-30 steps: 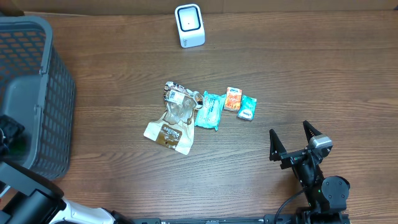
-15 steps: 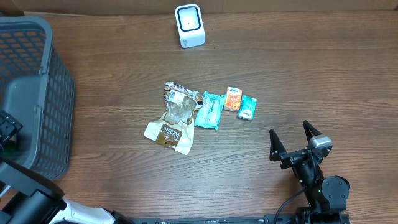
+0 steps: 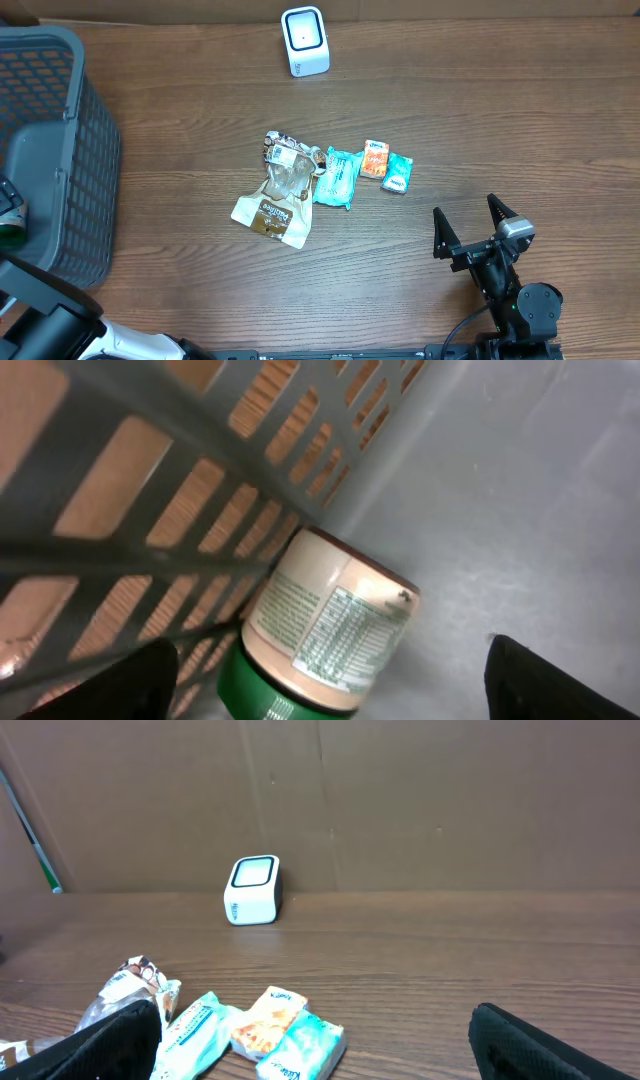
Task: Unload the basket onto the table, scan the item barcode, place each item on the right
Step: 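Grasp the green-lidded jar in the basket with the left gripper, then lift the green-lidded jar out of the basket over the table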
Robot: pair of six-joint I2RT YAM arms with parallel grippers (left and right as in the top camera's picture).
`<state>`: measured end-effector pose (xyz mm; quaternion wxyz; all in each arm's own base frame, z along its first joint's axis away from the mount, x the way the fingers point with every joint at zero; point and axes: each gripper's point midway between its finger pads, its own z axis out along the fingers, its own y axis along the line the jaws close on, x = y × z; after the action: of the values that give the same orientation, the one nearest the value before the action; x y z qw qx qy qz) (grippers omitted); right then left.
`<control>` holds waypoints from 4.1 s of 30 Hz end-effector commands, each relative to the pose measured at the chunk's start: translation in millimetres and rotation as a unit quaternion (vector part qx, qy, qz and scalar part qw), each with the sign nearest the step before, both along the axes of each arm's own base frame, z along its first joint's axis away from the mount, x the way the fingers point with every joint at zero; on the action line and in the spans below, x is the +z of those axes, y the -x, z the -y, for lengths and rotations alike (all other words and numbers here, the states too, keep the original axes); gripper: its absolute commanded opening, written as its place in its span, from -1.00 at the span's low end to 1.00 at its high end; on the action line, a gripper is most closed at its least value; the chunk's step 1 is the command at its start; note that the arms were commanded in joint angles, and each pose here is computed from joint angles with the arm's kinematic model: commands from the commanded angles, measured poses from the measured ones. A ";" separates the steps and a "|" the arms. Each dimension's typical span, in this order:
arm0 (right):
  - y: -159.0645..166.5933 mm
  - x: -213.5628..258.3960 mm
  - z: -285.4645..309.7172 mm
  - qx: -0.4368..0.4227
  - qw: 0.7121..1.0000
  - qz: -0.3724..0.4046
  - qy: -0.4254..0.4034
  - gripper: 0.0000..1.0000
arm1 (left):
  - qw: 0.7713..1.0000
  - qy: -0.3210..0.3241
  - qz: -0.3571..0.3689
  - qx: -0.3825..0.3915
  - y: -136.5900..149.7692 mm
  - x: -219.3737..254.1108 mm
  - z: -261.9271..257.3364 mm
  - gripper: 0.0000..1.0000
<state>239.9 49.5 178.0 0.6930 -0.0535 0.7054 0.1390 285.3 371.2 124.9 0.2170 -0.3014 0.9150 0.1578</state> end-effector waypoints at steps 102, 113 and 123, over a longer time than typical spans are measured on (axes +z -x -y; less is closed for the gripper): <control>0.2 -2.2 -1.8 0.005 1.000 0.001 -0.002 1.00 | 0.836 0.253 0.366 -0.321 -95.8 354.4 313.0 -0.56; 0.2 -2.2 -1.8 0.005 1.000 0.001 -0.002 1.00 | 0.913 0.230 0.124 -0.315 -80.1 252.5 387.4 -0.65; 0.2 -2.2 -1.8 0.005 1.000 0.001 -0.002 1.00 | 0.915 0.339 0.060 -0.210 -81.8 219.5 425.7 -0.92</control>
<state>240.0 49.4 178.2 0.6933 -0.0533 0.7051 0.1390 365.1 -50.0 350.0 0.2098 -0.1006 0.9486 -0.2147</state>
